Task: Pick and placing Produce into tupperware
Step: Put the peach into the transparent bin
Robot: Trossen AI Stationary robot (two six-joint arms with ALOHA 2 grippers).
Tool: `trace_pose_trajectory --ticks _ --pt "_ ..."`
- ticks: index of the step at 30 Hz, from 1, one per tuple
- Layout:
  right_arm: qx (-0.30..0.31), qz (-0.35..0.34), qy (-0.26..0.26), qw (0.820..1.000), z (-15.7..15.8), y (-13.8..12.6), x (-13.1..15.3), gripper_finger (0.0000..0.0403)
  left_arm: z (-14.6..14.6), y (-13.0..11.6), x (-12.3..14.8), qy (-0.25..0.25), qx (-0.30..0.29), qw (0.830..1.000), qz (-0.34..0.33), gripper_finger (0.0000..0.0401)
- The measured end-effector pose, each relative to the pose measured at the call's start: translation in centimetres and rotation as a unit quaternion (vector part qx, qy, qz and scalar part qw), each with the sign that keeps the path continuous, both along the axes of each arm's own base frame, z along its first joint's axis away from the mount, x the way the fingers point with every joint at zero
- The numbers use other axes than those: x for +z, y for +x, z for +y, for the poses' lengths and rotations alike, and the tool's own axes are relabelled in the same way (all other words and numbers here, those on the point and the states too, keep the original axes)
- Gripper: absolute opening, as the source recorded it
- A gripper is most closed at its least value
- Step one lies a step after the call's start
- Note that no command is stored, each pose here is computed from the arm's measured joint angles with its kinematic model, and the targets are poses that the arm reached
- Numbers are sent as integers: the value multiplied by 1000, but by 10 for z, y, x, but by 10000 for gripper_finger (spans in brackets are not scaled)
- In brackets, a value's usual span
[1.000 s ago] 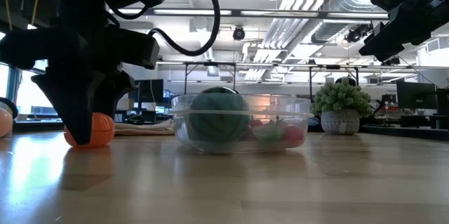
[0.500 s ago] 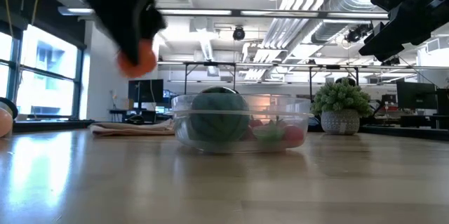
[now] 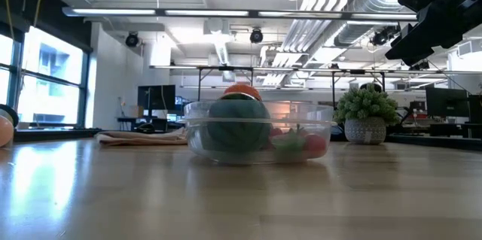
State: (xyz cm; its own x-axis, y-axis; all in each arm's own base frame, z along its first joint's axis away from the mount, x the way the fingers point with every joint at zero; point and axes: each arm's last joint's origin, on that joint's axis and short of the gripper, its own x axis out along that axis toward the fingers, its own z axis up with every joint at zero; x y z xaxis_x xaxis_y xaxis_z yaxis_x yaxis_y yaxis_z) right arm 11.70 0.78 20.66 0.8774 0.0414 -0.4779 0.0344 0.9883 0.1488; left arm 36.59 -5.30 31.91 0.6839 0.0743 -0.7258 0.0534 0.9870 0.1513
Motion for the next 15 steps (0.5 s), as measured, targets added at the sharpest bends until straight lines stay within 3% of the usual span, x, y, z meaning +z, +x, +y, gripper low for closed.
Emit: trace_pose_trajectory --ticks 9,15 --pt "0 0 0 1000 0 0 0 68 17 12 -50 19 25 991 133 130" --pt "0 4 0 1000 0 0 -1 68 20 10 -58 27 38 985 167 108"
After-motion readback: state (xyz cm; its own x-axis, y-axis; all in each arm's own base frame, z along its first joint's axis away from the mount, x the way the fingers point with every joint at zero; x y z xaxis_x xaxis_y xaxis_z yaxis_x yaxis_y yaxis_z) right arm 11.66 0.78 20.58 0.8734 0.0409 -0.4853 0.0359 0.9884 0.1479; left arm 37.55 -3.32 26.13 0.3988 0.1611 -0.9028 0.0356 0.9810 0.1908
